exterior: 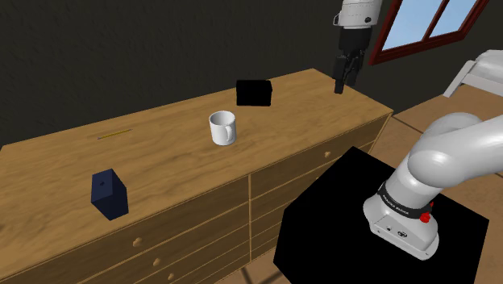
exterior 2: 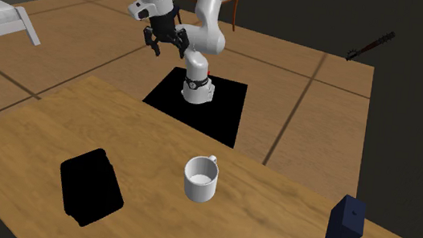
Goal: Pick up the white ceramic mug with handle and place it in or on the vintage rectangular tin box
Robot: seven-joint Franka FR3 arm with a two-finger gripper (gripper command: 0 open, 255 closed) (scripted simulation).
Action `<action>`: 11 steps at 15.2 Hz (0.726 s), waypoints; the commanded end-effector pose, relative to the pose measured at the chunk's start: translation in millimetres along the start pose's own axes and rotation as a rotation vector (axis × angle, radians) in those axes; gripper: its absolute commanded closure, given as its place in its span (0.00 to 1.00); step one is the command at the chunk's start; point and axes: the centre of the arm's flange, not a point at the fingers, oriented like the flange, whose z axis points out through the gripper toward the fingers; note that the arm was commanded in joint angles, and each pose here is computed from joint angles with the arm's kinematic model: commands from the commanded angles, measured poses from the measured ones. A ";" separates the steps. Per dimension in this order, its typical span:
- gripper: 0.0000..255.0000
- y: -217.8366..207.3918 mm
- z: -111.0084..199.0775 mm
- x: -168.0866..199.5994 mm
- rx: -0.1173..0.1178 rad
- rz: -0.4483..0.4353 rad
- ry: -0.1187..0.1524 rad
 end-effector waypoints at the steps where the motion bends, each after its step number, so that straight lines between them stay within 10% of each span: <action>1: 0.00 0.0 0.0 0.0 0.000 0.000 0.000; 11: 0.00 -60.3 38.6 104.4 -0.033 0.009 0.059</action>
